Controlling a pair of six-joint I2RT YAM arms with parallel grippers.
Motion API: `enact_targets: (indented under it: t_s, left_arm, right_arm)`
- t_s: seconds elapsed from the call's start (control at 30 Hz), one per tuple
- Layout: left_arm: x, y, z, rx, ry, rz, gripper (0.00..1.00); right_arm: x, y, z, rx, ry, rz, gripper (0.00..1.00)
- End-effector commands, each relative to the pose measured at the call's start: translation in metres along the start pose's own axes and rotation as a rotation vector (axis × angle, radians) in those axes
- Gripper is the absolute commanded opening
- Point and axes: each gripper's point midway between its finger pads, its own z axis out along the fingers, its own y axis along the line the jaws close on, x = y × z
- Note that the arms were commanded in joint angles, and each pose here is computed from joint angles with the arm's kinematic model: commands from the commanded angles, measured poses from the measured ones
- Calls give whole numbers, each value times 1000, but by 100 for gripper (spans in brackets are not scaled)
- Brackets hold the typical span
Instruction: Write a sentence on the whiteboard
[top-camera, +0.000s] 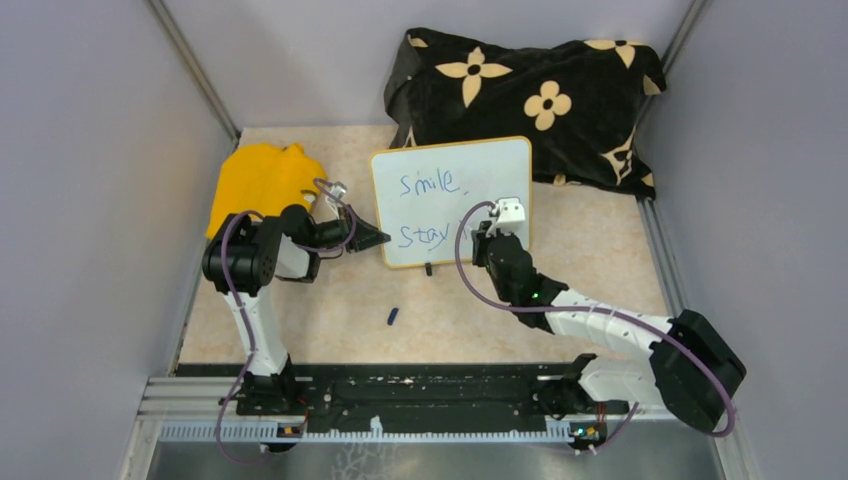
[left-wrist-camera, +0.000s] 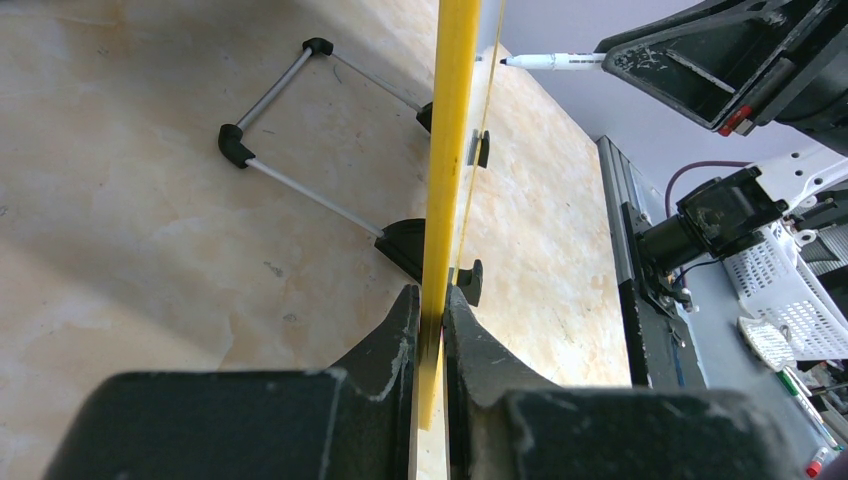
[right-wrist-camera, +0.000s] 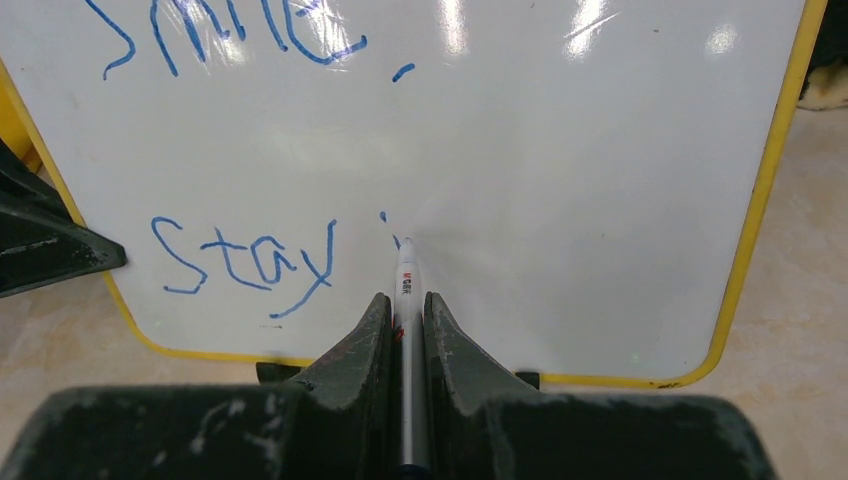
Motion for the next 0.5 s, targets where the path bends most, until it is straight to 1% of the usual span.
enact_targets:
  t_s: [0.0,0.47]
  left_arm:
    - [14,1,6,-2,37,-51,0]
    - [15,1,7,-2,38,-53,0]
  right_arm:
    - [-26,3,6,8,-60,28,0]
    - [-15,6,13,1,-22,15,0]
